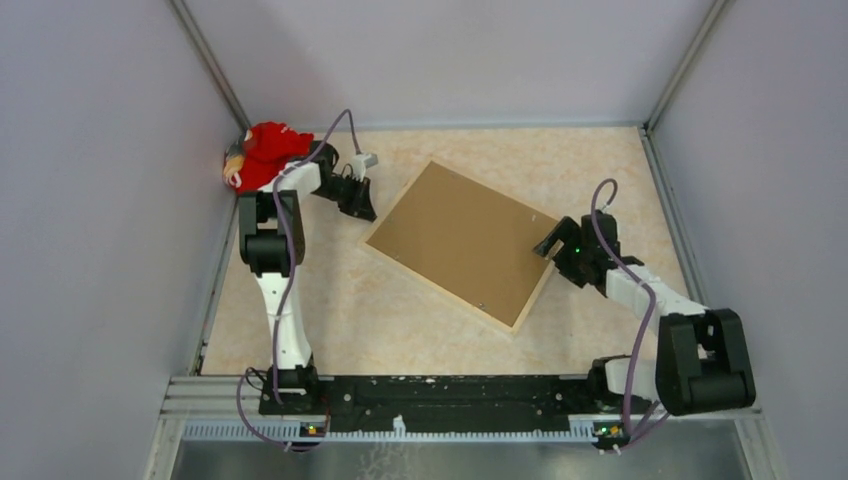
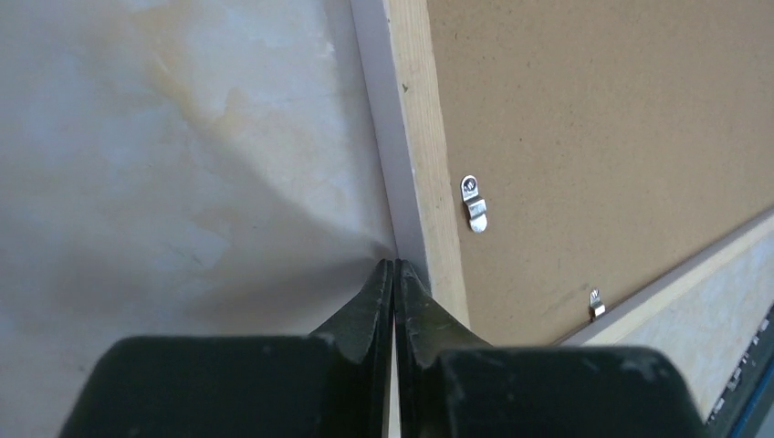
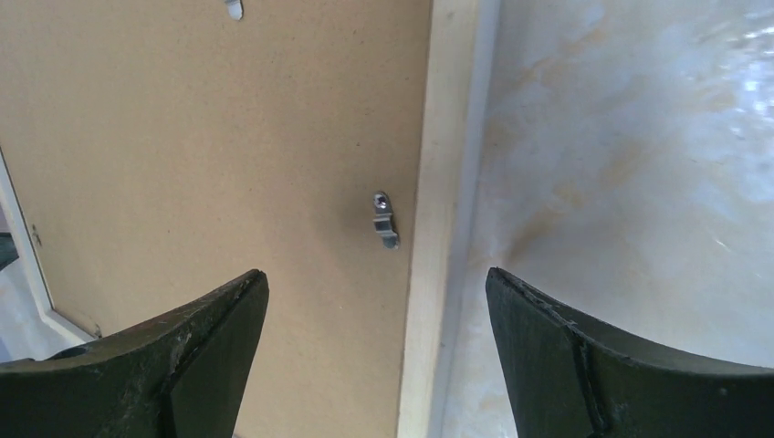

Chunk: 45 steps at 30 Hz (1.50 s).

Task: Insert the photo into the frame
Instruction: Adjust the photo frame at the center of the board, then install the photo frame at the center of the board.

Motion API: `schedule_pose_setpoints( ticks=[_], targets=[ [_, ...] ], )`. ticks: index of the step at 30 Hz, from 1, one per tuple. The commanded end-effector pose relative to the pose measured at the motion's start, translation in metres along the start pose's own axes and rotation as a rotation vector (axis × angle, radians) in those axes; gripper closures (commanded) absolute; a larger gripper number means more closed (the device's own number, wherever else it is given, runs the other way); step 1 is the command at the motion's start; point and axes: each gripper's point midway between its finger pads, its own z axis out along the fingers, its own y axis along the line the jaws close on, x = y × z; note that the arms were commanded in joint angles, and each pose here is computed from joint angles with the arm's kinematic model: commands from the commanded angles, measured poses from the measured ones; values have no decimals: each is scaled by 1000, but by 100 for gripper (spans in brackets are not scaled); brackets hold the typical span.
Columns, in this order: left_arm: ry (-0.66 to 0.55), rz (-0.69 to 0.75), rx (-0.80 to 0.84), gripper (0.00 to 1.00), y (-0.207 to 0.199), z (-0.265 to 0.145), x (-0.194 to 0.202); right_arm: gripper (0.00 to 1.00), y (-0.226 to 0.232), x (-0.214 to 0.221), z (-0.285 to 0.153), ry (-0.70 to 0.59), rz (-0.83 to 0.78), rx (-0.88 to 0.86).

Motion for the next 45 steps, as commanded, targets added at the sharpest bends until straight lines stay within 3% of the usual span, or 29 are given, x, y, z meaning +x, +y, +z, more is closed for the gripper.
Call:
schedule_pose_setpoints(
  ticks=[1, 10, 17, 20, 24, 27, 34, 39, 45],
  targets=[
    [12, -9, 68, 93, -13, 3, 18, 12, 45, -26, 19, -26, 10, -161],
    [94, 25, 233, 94, -73, -11, 75, 12, 80, -67, 58, -35, -38, -182],
    [140, 56, 310, 84, -113, -31, 113, 12, 71, -91, 63, -74, -97, -53],
    [120, 54, 302, 74, -114, -41, 106, 13, 66, -110, 43, -164, -109, 0],
    [48, -2, 250, 71, -90, -53, 82, 19, 86, -112, 13, -228, -134, -56],
    [-3, -73, 254, 73, -78, -53, 65, 23, 129, -77, 1, -198, -206, -187],
    [-42, -134, 357, 73, -88, -39, 51, 27, 234, 61, -15, 32, -338, -559],
    [-8, -144, 346, 75, -88, -26, 57, 28, 268, 134, -13, 169, -392, -686],
    [19, -165, 290, 86, -76, -17, 65, 30, 285, 193, -3, 279, -428, -744]
  ],
)
